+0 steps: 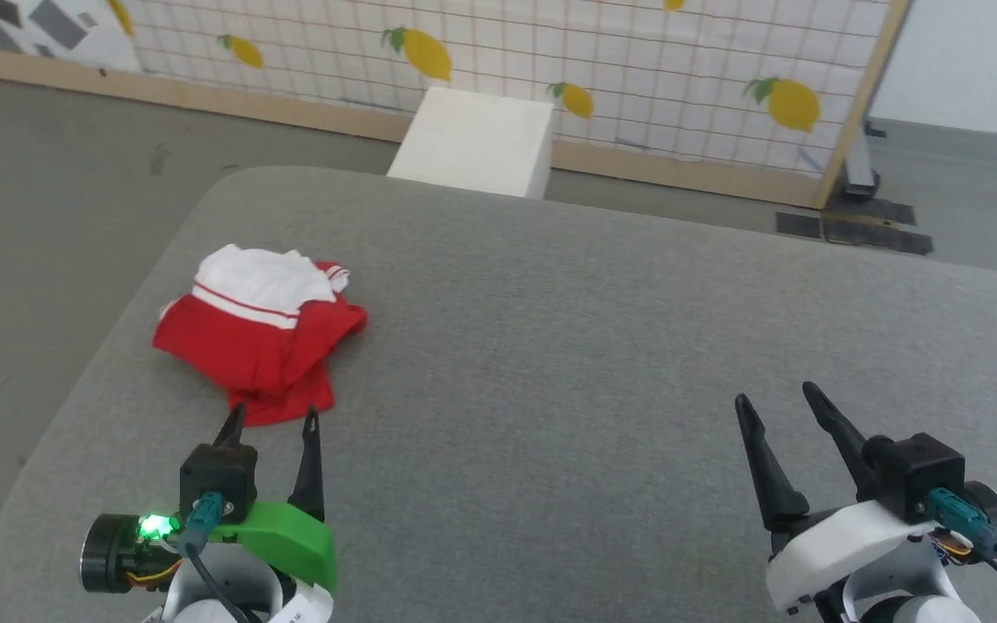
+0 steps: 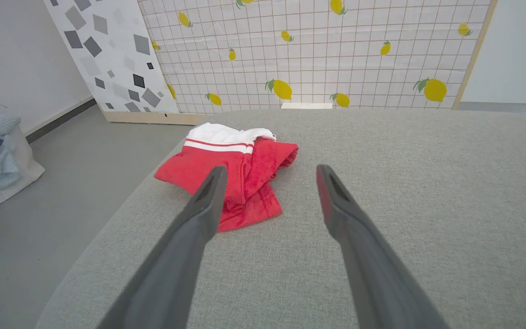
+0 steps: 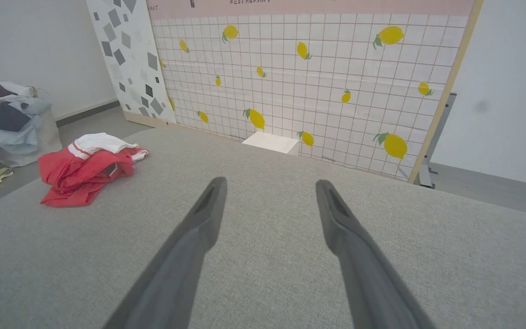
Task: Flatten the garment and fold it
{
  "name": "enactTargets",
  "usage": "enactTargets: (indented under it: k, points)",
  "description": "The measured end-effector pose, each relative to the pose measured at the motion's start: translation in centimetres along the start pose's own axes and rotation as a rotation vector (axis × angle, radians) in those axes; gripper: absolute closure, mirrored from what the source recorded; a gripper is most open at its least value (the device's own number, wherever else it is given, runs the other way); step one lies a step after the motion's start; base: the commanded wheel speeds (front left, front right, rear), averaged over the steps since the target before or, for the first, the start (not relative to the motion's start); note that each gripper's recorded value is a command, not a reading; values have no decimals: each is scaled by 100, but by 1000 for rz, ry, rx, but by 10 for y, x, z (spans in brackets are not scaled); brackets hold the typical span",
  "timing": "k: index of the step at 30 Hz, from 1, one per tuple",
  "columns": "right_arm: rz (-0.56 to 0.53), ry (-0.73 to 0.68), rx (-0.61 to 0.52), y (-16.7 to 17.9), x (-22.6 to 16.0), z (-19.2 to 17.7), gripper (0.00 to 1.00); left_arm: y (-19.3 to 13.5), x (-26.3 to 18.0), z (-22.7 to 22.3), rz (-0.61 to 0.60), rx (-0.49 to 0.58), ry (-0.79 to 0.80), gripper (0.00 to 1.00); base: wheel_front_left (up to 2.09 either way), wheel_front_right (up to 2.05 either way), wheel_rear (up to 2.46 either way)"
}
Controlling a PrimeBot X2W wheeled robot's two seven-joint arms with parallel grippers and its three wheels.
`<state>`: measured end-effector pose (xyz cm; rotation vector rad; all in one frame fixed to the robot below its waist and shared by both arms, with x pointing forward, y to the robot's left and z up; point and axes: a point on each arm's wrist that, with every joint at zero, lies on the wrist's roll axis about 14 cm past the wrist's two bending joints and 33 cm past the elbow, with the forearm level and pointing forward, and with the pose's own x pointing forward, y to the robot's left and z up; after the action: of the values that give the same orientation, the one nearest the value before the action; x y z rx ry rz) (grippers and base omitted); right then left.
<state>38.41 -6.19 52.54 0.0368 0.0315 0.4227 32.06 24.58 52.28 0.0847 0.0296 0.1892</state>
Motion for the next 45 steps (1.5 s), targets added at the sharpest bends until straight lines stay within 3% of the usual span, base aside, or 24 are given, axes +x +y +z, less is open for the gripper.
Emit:
enactTargets:
  k: [19,37,45]
  points:
    - [187,19,36,58,25,-2,0,43,-35,-10,136,35,23,0,0,0,0]
    - [200,35,40,62,25,-7,0,45,-34,-13,141,32,32,0,0,0,0]
    - [178,61,31,49,26,-15,0,44,-15,-19,104,61,96,0,0,0,0]
